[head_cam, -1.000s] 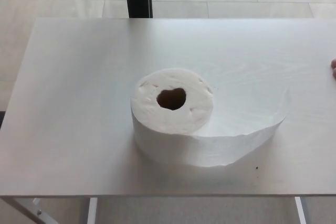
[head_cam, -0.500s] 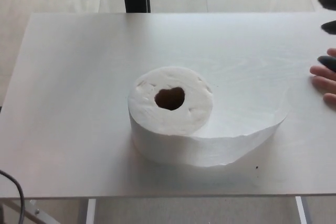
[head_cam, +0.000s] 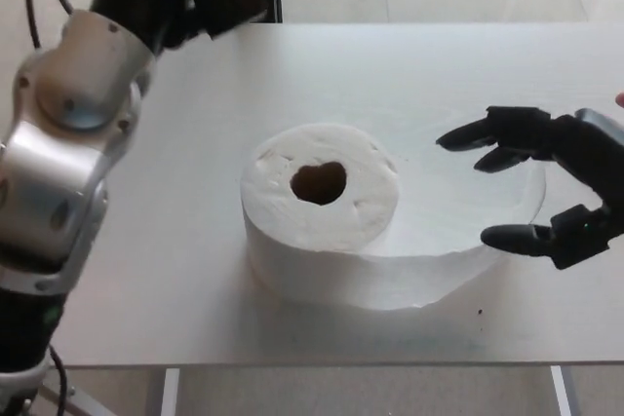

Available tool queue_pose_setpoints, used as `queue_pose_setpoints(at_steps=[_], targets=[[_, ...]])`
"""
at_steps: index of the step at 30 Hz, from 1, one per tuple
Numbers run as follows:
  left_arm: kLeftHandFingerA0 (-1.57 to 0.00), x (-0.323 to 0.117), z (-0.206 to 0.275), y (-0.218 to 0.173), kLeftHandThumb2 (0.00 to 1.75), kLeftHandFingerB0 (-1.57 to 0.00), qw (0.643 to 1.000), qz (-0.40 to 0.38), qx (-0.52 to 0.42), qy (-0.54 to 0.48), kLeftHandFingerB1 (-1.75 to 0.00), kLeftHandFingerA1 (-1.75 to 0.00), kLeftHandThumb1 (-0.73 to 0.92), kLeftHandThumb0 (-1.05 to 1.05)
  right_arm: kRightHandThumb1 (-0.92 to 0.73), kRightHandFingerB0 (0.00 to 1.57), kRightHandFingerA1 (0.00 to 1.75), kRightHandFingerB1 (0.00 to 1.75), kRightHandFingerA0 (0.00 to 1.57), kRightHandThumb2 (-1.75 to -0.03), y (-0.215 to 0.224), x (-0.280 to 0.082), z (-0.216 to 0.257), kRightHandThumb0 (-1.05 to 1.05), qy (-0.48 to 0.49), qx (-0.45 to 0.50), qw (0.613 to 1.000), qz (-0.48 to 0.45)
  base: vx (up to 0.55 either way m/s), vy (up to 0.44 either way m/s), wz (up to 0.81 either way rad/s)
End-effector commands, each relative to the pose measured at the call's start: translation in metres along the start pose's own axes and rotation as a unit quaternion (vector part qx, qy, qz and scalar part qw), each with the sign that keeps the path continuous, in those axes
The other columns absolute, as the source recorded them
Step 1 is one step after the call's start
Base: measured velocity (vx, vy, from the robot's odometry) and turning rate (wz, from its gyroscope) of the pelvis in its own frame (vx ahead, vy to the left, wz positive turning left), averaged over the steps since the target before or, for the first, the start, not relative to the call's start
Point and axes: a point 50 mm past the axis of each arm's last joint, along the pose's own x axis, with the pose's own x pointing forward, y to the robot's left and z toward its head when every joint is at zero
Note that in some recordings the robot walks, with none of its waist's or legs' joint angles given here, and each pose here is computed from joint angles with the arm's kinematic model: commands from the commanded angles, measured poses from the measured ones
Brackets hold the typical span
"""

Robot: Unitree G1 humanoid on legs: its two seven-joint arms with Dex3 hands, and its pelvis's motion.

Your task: A toilet paper roll is kept in the middle of the desk infront of the robot. The robot places its left hand on the top of the toilet paper roll to hold it still and uses its right hand to tear off a piece of toilet paper from it and hands the paper to a person

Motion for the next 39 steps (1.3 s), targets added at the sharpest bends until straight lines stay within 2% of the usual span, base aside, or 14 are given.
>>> queue_pose_setpoints(at_steps=[1, 5, 15, 19, 20, 24, 28, 29, 30, 32, 34, 35, 36, 39], targets=[[-0.56, -0.022, -0.035, -0.023, 0.54, -0.53, 0.991, 0.009, 0.098, 0.088, -0.45, -0.49, 0.51, -0.47, -0.48, 0.48, 0.64, 0.40, 0.53, -0.56, 0.015, -0.011, -0.005, -0.61, 0.005, -0.075, 0.995, 0.059, 0.00, 0.000, 0.00], [-0.57, -0.033, -0.047, -0.037, 0.54, -0.52, 0.989, -0.004, 0.098, 0.108, -0.45, -0.52, 0.51, -0.50, -0.40, 0.35, 0.61, 0.49, 0.42, -0.82, 0.019, -0.016, -0.008, -0.64, 0.026, -0.074, 0.993, 0.089, 0.00, 0.000, 0.00], [-0.61, -0.051, -0.059, -0.066, 0.55, -0.56, 0.981, -0.035, 0.146, 0.119, -0.46, -0.57, 0.50, -0.53, -0.51, 0.46, 0.67, 0.39, 0.51, -0.57, 0.024, -0.019, -0.009, -0.65, 0.022, -0.088, 0.992, 0.093, 0.00, 0.000, 0.00], [-0.60, -0.055, -0.066, -0.067, 0.55, -0.55, 0.979, -0.037, 0.149, 0.133, -0.46, -0.58, 0.51, -0.54, -0.42, 0.38, 0.66, 0.49, 0.47, -0.84, 0.023, -0.018, -0.009, -0.69, 0.025, -0.102, 0.990, 0.097, 0.00, 0.000, 0.00], [-0.61, -0.055, -0.067, -0.067, 0.56, -0.55, 0.979, -0.035, 0.153, 0.134, -0.46, -0.59, 0.50, -0.54, -0.52, 0.46, 0.60, 0.38, 0.47, -0.57, 0.022, -0.017, -0.009, -0.63, 0.026, -0.105, 0.989, 0.099, 0.00, 0.000, 0.00], [-0.66, -0.055, -0.068, -0.072, 0.77, -0.52, 0.974, -0.031, 0.183, 0.126, -0.57, -0.71, 0.38, -0.54, -0.41, 0.38, 0.69, 0.51, 0.48, -0.84, 0.025, -0.012, -0.005, -0.62, 0.021, -0.116, 0.988, 0.100, 0.00, 0.000, 0.00], [-0.66, -0.057, -0.069, -0.076, 0.77, -0.52, 0.971, -0.043, 0.205, 0.115, -0.57, -0.70, 0.37, -0.53, -0.53, 0.46, 0.73, 0.42, 0.52, -0.57, 0.027, -0.007, -0.001, -0.54, 0.013, -0.133, 0.988, 0.079, 0.00, 0.000, 0.00], [-0.76, -0.058, -0.069, -0.077, 0.55, -0.58, 0.970, -0.044, 0.213, 0.113, -0.47, -1.21, 0.46, -0.52, -0.40, 0.39, 0.71, 0.53, 0.47, -0.82, 0.028, -0.006, -0.001, -0.54, 0.009, -0.142, 0.987, 0.070, 0.00, 0.000, 0.00], [-0.85, -0.058, -0.070, -0.077, 0.55, -0.58, 0.969, -0.044, 0.214, 0.113, -0.46, -1.21, 0.45, -0.52, -0.52, 0.45, 0.61, 0.41, 0.45, -0.56, 0.029, -0.005, 0.000, -0.51, 0.013, -0.153, 0.986, 0.065, 0.00, 0.000, 0.00], [-0.93, -0.061, -0.074, -0.079, 0.57, -0.59, 0.969, -0.042, 0.214, 0.118, -0.47, -1.30, 0.47, -0.52, -0.39, 0.38, 0.74, 0.53, 0.53, -0.81, 0.032, -0.005, 0.000, -0.54, 0.013, -0.195, 0.979, 0.050, 0.00, 0.000, 0.00], [-0.90, -0.063, -0.077, -0.079, 0.80, -0.51, 0.968, -0.037, 0.213, 0.125, -0.58, -1.17, 0.39, -0.55, -0.52, 0.44, 0.78, 0.41, 0.62, -0.56, 0.035, -0.005, -0.002, -0.49, 0.023, -0.237, 0.970, 0.056, 0.00, 0.000, 0.00], [-0.90, -0.064, -0.078, -0.079, 0.76, -0.52, 0.968, -0.035, 0.213, 0.127, -0.58, -1.10, 0.39, -0.52, -0.53, 0.44, 0.82, 0.41, 0.67, -0.56, 0.037, -0.006, -0.002, -0.44, 0.029, -0.255, 0.965, 0.059, 0.00, 0.000, 0.00], [-0.91, -0.064, -0.078, -0.078, 0.76, -0.51, 0.968, -0.032, 0.212, 0.127, -0.58, -1.10, 0.39, -0.51, -0.51, 0.47, 1.27, 0.43, 0.79, -0.57, 0.039, -0.006, -0.004, -0.43, 0.031, -0.274, 0.960, 0.055, 0.00, 0.000, 0.00], [-0.91, -0.064, -0.078, -0.077, 0.55, -0.57, 0.970, -0.024, 0.206, 0.128, -0.47, -1.08, 0.49, -0.46, -0.59, 0.50, 1.35, 0.42, 0.85, -0.60, 0.043, -0.007, -0.007, -0.37, 0.035, -0.319, 0.946, 0.043, 0.00, 0.000, 0.00]])
